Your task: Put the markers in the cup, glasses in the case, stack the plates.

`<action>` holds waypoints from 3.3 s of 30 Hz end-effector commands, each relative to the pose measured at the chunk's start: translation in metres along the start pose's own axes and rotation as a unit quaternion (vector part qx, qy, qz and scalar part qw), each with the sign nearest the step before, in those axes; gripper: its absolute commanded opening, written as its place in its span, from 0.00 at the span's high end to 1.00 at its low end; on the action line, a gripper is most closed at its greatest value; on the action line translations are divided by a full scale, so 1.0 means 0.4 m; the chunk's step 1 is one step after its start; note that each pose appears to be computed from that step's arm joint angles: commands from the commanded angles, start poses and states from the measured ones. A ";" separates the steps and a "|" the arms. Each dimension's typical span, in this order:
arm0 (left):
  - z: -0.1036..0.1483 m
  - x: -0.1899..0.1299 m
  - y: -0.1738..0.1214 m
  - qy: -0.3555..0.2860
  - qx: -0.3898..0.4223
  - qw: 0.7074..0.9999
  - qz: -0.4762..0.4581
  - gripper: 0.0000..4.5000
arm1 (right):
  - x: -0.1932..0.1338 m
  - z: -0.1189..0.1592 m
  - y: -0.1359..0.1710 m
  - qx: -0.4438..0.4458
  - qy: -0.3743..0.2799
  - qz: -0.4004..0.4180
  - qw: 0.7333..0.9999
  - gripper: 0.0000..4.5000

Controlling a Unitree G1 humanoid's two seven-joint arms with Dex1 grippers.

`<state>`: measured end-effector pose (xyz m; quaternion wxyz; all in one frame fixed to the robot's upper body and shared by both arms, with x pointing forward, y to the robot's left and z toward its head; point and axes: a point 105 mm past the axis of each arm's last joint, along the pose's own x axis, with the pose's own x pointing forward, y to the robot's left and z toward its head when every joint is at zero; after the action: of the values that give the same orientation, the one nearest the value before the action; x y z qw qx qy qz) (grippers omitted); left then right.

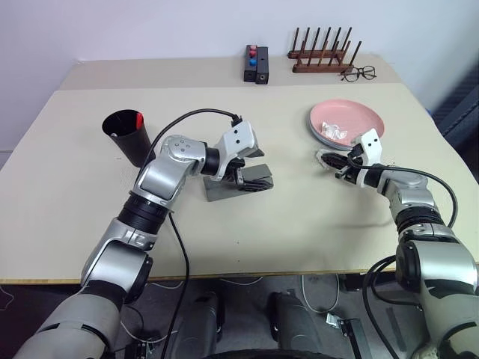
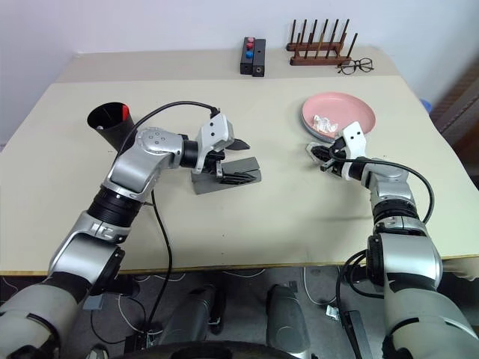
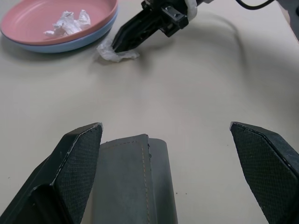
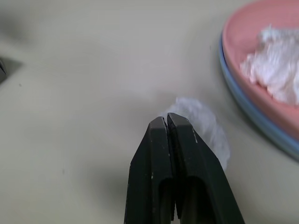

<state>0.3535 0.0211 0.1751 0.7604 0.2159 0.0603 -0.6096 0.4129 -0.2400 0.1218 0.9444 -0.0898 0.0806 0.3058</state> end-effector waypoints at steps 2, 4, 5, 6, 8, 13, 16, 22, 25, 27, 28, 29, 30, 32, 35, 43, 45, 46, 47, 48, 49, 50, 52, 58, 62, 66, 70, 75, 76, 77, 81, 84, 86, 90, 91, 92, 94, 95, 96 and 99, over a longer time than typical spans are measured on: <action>0.040 0.002 0.000 -0.022 0.020 1.000 0.004 0.00 | -0.005 0.097 -0.013 -0.037 -0.055 0.003 0.998 0.99; 0.036 0.001 -0.001 -0.022 0.018 1.000 0.007 0.00 | -0.006 0.112 -0.013 -0.041 -0.061 0.006 0.997 0.99; 0.035 0.000 -0.001 -0.022 0.018 1.000 0.008 0.00 | -0.006 0.117 -0.014 -0.042 -0.063 0.007 0.997 0.99; 0.032 -0.001 -0.001 -0.022 0.017 1.000 0.010 0.00 | -0.006 0.122 -0.014 -0.045 -0.064 0.008 0.997 0.99; 0.029 -0.002 -0.002 -0.021 0.016 1.000 0.011 0.00 | -0.007 0.129 -0.014 -0.048 -0.067 0.010 0.997 0.99; 0.033 0.001 0.000 -0.024 0.016 0.999 0.014 0.00 | -0.015 0.137 -0.018 -0.051 -0.072 0.008 0.996 0.99; 0.038 0.001 0.004 -0.027 0.016 0.999 0.018 0.00 | -0.023 0.143 -0.023 -0.054 -0.074 0.007 0.996 0.99; 0.020 0.001 -0.005 -0.023 0.010 1.000 0.010 0.00 | -0.037 0.178 -0.028 -0.064 -0.100 0.002 0.993 0.99; 0.023 0.000 0.000 -0.024 0.010 1.000 0.011 0.00 | -0.038 0.185 -0.030 -0.065 -0.109 -0.007 0.992 0.99; 0.026 -0.001 0.006 -0.025 0.010 1.000 0.013 0.00 | -0.037 0.176 -0.036 -0.069 -0.097 -0.016 0.993 0.99; 0.027 -0.002 0.007 -0.026 0.010 1.000 0.014 0.00 | -0.038 0.167 -0.036 -0.074 -0.088 -0.016 0.993 0.99; 0.026 -0.003 0.008 -0.026 0.010 1.000 0.015 0.00 | -0.038 0.157 -0.031 -0.060 -0.083 -0.005 0.995 0.99; 0.025 -0.004 0.008 -0.026 0.010 0.999 0.015 0.00 | -0.039 0.149 -0.026 -0.049 -0.079 0.006 0.996 0.99; 0.021 -0.007 0.007 -0.025 0.009 1.000 0.016 0.00 | -0.040 0.134 -0.020 -0.042 -0.068 0.016 0.997 0.94; 0.014 -0.011 0.004 -0.023 0.007 1.000 0.016 0.00 | -0.040 0.106 -0.005 -0.035 -0.047 0.038 0.998 0.70; 0.012 -0.015 0.004 -0.020 0.006 1.000 0.018 0.00 | -0.031 0.075 -0.012 -0.027 -0.036 0.013 0.999 0.00; 0.011 -0.017 0.003 -0.020 0.006 1.000 0.019 0.00 | -0.027 0.067 -0.007 -0.021 -0.034 0.017 0.999 0.00; 0.010 -0.018 0.003 -0.019 0.006 1.000 0.019 0.00 | -0.024 0.063 -0.004 -0.019 -0.032 0.019 0.999 0.00; 0.010 -0.019 0.003 -0.018 0.006 1.000 0.020 0.00 | -0.022 0.060 -0.002 -0.017 -0.031 0.021 0.999 0.00; 0.009 -0.020 0.003 -0.018 0.006 1.000 0.020 0.00 | -0.020 0.056 0.000 -0.015 -0.029 0.022 0.999 0.00; 0.009 -0.021 0.002 -0.017 0.006 1.000 0.020 0.00 | -0.018 0.052 0.002 -0.013 -0.027 0.023 0.999 0.00; 0.009 -0.022 0.002 -0.017 0.006 1.000 0.021 0.00 | -0.016 0.048 0.003 -0.012 -0.025 0.022 0.999 0.00; 0.008 -0.025 0.002 -0.015 0.005 1.000 0.022 0.00 | -0.012 0.039 0.005 -0.009 -0.022 0.022 0.999 0.00; 0.006 -0.034 0.002 -0.011 0.004 1.000 0.028 0.00 | 0.001 0.019 0.014 0.000 -0.011 0.024 1.000 0.00; 0.006 -0.038 0.001 -0.009 0.004 1.000 0.030 0.00 | 0.009 0.010 0.017 0.004 -0.006 0.022 1.000 0.00; 0.006 -0.043 0.002 -0.007 0.004 0.999 0.033 0.00 | 0.021 -0.002 0.022 0.006 0.004 0.018 1.000 0.00; 0.005 -0.048 0.004 -0.005 0.003 0.999 0.036 0.00 | 0.030 -0.005 0.022 0.005 0.011 0.010 1.000 0.12; 0.003 -0.050 0.005 -0.003 0.002 0.999 0.038 0.00 | 0.032 -0.008 0.018 0.003 0.012 0.002 1.000 0.63; 0.002 -0.050 0.005 -0.002 0.002 0.999 0.038 0.00 | 0.032 -0.009 0.017 0.000 0.014 -0.002 1.000 0.76; 0.002 -0.051 0.005 -0.002 0.003 0.999 0.038 0.00 | 0.032 -0.010 0.015 -0.005 0.016 -0.006 1.000 0.88; 0.000 -0.049 0.006 0.001 0.006 0.999 0.039 0.00 | 0.031 -0.016 0.009 -0.020 0.021 -0.021 0.999 0.99; -0.001 -0.048 0.006 0.000 0.005 0.999 0.038 0.00 | 0.030 -0.010 0.005 -0.025 0.015 -0.026 0.999 0.99; -0.001 -0.046 0.007 -0.001 0.005 0.999 0.038 0.00 | 0.026 0.006 0.001 -0.028 0.001 -0.027 0.999 0.99; 0.004 -0.037 0.009 -0.006 0.004 0.999 0.036 0.00 | 0.012 0.075 -0.016 -0.026 -0.060 -0.029 0.997 0.99; 0.005 -0.035 0.010 -0.008 0.004 0.999 0.035 0.00 | 0.007 0.095 -0.022 -0.025 -0.077 -0.032 0.996 0.99; 0.006 -0.033 0.010 -0.009 0.004 0.999 0.035 0.00 | 0.003 0.111 -0.028 -0.023 -0.091 -0.036 0.995 0.99; 0.009 -0.028 0.010 -0.012 0.004 0.999 0.034 0.00 | -0.008 0.148 -0.047 -0.027 -0.117 -0.055 0.991 0.99; 0.009 -0.027 0.010 -0.014 0.004 0.999 0.034 0.00 | -0.013 0.162 -0.057 -0.028 -0.127 -0.065 0.989 0.99; 0.009 -0.026 0.010 -0.015 0.004 0.999 0.034 0.00 | -0.017 0.173 -0.066 -0.030 -0.133 -0.077 0.988 0.99; 0.011 -0.025 0.010 -0.019 0.004 0.999 0.037 0.00 | -0.029 0.191 -0.097 -0.038 -0.137 -0.121 0.982 0.99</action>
<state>0.3530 0.0307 0.1701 0.7795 0.2095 0.0622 -0.5871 0.4317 -0.2507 0.1794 0.9686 -0.0830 -0.0349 0.2318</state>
